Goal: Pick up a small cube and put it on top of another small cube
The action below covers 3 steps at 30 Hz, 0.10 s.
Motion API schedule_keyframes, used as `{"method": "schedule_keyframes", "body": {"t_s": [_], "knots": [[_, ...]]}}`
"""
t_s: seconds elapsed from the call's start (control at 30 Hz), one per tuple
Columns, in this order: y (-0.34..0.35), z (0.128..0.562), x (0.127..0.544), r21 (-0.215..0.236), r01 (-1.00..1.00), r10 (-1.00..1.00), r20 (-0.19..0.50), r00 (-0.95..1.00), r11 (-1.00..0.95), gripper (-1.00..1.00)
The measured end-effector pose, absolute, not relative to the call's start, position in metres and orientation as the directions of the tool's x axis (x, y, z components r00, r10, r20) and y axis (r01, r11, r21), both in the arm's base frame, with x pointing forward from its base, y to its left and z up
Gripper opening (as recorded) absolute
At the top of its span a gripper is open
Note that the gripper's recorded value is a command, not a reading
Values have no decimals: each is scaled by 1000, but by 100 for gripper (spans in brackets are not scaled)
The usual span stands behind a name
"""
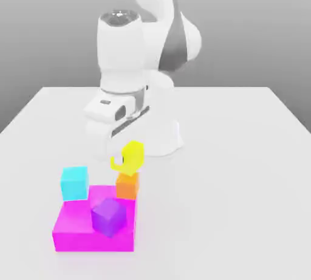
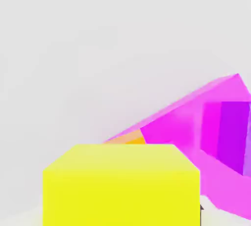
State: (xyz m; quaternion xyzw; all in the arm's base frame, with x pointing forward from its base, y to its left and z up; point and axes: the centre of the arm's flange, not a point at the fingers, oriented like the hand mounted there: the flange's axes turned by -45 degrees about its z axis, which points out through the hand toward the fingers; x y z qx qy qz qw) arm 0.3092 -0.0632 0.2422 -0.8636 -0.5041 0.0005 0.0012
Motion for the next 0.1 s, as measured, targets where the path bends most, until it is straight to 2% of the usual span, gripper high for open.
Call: {"method": "schedule_keyframes", "body": {"t_s": [0.1], "knots": [[-63,242,309,-3,871,871,0,492,-492,100]]}}
